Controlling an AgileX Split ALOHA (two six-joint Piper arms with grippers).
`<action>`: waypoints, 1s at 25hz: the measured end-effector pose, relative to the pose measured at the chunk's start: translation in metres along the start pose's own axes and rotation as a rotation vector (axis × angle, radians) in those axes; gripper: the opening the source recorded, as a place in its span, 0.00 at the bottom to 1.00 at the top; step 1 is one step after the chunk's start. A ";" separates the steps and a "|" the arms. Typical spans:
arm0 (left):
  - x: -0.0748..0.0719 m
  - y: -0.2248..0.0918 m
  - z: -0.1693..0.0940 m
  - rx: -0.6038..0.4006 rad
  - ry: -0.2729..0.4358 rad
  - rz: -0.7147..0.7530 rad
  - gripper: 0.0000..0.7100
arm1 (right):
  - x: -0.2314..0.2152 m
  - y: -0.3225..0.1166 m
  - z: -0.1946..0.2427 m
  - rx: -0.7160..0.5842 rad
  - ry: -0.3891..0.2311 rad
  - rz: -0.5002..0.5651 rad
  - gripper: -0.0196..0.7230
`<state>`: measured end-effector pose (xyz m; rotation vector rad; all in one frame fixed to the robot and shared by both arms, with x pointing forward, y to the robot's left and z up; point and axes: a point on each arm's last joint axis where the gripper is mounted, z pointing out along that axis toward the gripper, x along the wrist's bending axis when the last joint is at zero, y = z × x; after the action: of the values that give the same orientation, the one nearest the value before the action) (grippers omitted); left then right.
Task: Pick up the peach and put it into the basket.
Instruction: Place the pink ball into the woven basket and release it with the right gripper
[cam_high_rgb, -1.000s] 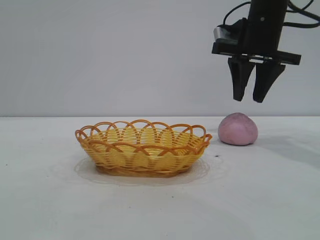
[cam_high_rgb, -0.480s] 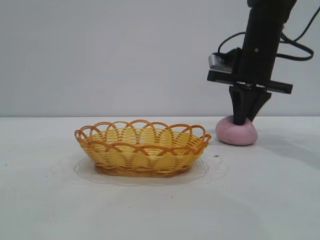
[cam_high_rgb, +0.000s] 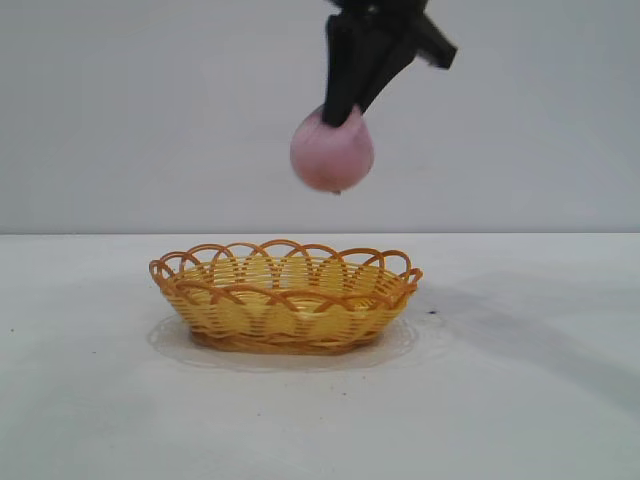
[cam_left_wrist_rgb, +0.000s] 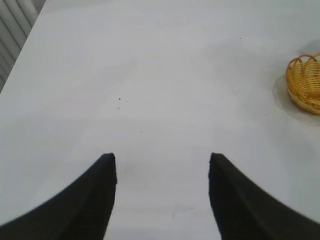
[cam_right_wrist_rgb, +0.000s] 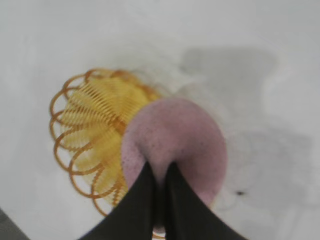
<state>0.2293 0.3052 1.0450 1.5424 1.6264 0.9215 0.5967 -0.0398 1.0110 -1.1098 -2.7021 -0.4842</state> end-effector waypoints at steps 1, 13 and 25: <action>0.000 0.000 0.000 0.000 0.000 0.000 0.50 | 0.005 0.001 0.009 0.021 0.005 -0.011 0.03; 0.000 0.000 0.000 0.000 0.000 0.000 0.50 | 0.000 -0.003 0.068 0.157 -0.002 -0.017 0.03; 0.000 0.000 0.000 0.000 0.000 0.000 0.50 | 0.002 -0.002 0.062 0.140 -0.008 0.036 0.52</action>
<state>0.2293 0.3052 1.0450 1.5424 1.6264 0.9215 0.5912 -0.0171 0.9540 -1.1220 -2.6702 -0.2808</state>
